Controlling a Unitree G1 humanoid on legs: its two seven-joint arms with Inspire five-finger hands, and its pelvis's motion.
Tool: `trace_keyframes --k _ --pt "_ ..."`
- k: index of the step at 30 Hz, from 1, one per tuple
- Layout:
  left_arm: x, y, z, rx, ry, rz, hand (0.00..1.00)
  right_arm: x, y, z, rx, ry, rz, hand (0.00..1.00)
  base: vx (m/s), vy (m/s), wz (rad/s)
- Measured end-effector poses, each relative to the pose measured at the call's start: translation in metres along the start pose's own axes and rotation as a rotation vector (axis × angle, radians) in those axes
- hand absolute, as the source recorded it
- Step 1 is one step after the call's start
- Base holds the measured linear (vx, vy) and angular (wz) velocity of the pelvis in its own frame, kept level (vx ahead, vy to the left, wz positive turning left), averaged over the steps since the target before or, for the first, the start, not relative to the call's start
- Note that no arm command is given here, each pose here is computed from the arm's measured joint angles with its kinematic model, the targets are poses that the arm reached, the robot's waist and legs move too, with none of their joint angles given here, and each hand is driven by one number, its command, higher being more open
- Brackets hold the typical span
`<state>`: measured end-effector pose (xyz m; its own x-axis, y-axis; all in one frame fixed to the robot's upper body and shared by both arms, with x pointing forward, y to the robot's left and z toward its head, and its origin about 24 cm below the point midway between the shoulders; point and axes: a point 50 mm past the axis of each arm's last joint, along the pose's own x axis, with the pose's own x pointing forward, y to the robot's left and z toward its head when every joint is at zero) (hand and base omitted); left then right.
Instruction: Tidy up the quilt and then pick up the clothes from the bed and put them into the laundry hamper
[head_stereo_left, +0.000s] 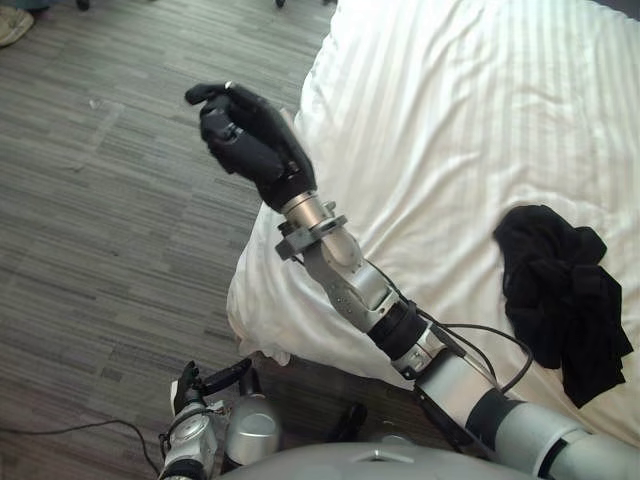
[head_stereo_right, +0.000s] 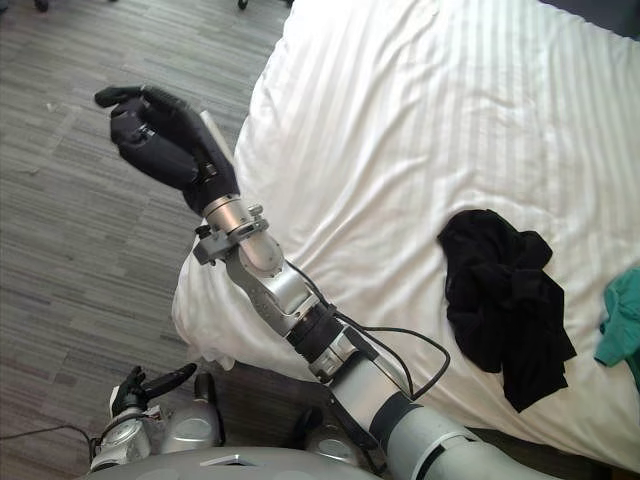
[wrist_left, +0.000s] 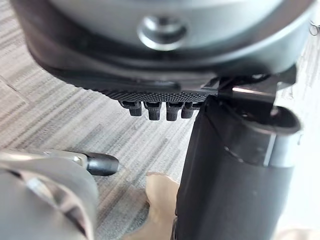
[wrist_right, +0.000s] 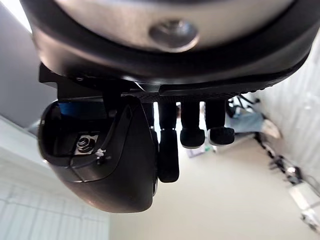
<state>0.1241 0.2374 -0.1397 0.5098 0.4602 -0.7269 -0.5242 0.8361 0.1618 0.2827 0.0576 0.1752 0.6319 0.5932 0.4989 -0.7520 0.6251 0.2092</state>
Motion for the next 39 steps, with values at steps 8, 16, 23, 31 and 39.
trace_keyframes --k 8,16,23,31,39 --pt "0.007 -0.036 0.04 0.001 -0.113 -0.068 1.0 -0.066 -0.017 -0.101 -0.043 0.473 -0.109 0.0 0.0 -0.029 0.13" --pt "0.002 -0.077 0.063 0.066 -0.203 -0.194 1.0 -0.088 -0.022 -0.12 -0.169 0.561 -0.065 0.0 0.03 0.127 0.02" --pt "0.002 -0.077 0.06 0.048 -0.188 -0.229 1.0 -0.093 -0.024 -0.121 -0.104 0.576 0.003 0.0 0.0 0.029 -0.02" --pt "0.001 -0.073 0.056 0.054 -0.195 -0.24 1.0 -0.116 -0.023 -0.123 0.079 0.585 0.007 0.0 -0.03 0.042 -0.12" --pt "0.002 -0.058 0.049 0.086 -0.19 -0.231 1.0 -0.162 -0.015 -0.139 0.15 0.731 0.068 0.0 -0.05 0.015 -0.16"
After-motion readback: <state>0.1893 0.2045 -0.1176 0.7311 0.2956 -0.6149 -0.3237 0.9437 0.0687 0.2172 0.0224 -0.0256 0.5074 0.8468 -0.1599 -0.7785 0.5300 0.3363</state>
